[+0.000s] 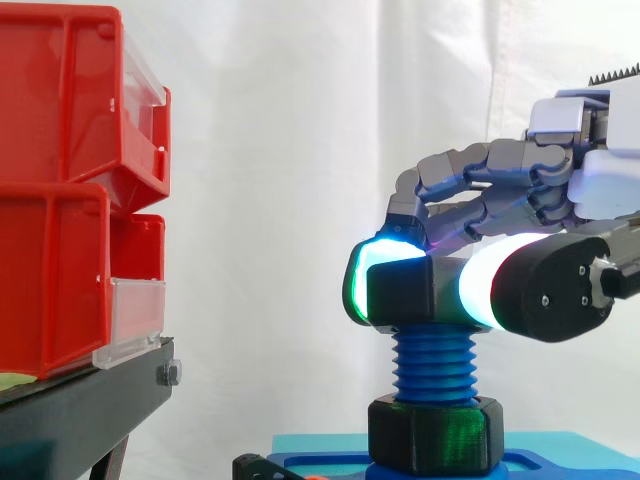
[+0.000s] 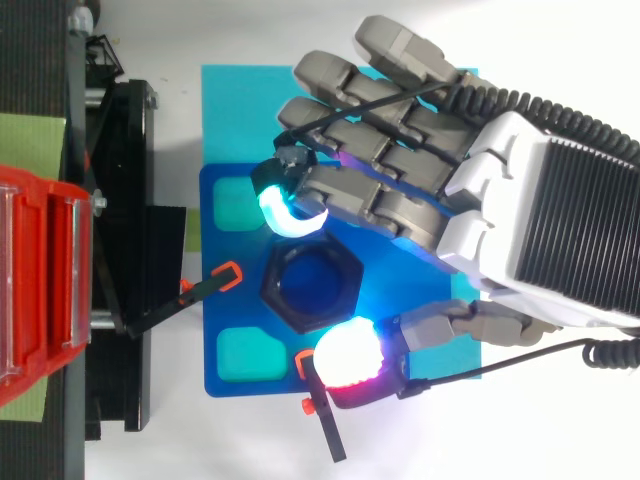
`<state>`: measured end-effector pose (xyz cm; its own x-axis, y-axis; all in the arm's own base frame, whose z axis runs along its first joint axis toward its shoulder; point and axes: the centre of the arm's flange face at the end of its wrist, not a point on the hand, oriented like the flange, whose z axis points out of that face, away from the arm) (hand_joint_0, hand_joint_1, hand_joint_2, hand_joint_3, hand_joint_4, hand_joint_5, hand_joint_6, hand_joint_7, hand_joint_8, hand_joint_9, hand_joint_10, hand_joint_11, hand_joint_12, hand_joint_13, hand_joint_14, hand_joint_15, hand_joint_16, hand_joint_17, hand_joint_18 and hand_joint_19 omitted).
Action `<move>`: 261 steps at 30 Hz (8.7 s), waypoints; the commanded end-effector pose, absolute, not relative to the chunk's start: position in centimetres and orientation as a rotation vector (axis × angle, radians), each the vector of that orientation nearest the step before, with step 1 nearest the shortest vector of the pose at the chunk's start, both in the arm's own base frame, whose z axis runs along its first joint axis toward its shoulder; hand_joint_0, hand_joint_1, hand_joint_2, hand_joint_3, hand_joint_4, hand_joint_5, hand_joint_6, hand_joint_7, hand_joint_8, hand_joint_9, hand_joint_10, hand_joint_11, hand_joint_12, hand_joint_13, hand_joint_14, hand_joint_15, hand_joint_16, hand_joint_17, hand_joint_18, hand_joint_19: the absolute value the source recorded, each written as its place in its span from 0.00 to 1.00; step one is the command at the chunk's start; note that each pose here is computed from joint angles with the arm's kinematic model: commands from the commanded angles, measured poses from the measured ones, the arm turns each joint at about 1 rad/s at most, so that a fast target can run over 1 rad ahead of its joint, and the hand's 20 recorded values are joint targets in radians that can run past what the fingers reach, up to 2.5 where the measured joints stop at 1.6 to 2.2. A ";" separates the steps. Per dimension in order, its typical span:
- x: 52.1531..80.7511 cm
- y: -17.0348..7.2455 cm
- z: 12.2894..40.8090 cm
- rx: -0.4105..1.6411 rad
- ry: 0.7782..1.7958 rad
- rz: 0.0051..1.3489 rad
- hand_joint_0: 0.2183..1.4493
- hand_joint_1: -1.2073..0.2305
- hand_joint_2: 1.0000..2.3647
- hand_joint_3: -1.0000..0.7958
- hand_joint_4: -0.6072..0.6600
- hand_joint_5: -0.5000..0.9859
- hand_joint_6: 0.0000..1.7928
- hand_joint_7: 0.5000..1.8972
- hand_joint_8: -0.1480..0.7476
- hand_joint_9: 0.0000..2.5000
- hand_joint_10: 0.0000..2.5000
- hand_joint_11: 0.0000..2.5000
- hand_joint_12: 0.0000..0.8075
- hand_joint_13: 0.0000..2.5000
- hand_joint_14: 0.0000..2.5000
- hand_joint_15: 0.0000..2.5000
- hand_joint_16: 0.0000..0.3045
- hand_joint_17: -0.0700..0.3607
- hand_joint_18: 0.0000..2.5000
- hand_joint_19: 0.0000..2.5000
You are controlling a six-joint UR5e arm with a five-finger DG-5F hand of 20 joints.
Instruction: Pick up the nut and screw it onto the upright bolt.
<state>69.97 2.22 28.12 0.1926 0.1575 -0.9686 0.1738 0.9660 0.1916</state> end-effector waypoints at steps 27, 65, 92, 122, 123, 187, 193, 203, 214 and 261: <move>70.7 3.0 29.4 0.243 1.362 0.020 0.12 0.81 0.00 0.28 0.61 0.17 0.28 0.10 0.46 0.03 0.00 0.00 0.54 0.00 0.00 0.00 0.20 0.48 0.00 0.00; 70.2 5.7 29.0 0.199 1.398 0.015 0.16 0.90 0.00 0.28 0.66 0.24 0.28 0.29 0.47 0.09 0.00 0.00 0.50 0.04 0.00 0.00 0.17 0.43 0.00 0.00; 70.3 3.0 28.9 0.186 1.410 0.006 0.17 0.89 0.00 0.28 0.66 0.27 0.28 0.50 0.48 0.11 0.00 0.00 0.48 0.06 0.00 0.00 0.16 0.41 0.00 0.00; 70.4 -1.9 28.8 0.151 1.424 0.012 0.22 0.74 0.00 0.28 0.62 0.35 0.32 0.60 0.48 0.31 0.00 0.00 0.37 0.21 0.00 0.00 0.10 0.32 0.04 0.00; 70.4 -1.9 28.8 0.149 1.425 0.013 0.22 0.74 0.00 0.28 0.61 0.35 0.32 0.62 0.48 0.33 0.00 0.00 0.36 0.21 0.00 0.00 0.09 0.31 0.04 0.00; 73.3 2.2 30.3 0.024 1.492 0.124 0.22 0.77 0.00 0.28 0.71 0.27 0.28 0.46 0.49 0.22 0.00 0.00 0.38 0.12 0.00 0.00 0.10 0.32 0.00 0.00; 73.2 0.8 30.1 0.033 1.505 0.102 0.22 0.77 0.00 0.28 0.70 0.28 0.28 0.50 0.49 0.22 0.00 0.00 0.38 0.13 0.00 0.00 0.10 0.31 0.00 0.00; 73.2 -0.8 30.2 -0.006 1.502 0.104 0.22 0.76 0.00 0.28 0.69 0.29 0.28 0.56 0.49 0.23 0.00 0.00 0.37 0.13 0.00 0.00 0.09 0.31 0.00 0.00; 73.1 -2.7 30.0 -0.015 1.507 0.092 0.23 0.76 0.00 0.28 0.68 0.30 0.28 0.64 0.49 0.24 0.00 0.00 0.36 0.14 0.00 0.00 0.09 0.31 0.00 0.00; 73.6 -3.3 34.0 -0.101 1.471 0.165 0.23 0.82 0.00 0.28 0.67 0.27 0.28 0.15 0.41 0.25 0.00 0.00 0.34 0.14 0.00 0.00 0.09 0.31 0.00 0.00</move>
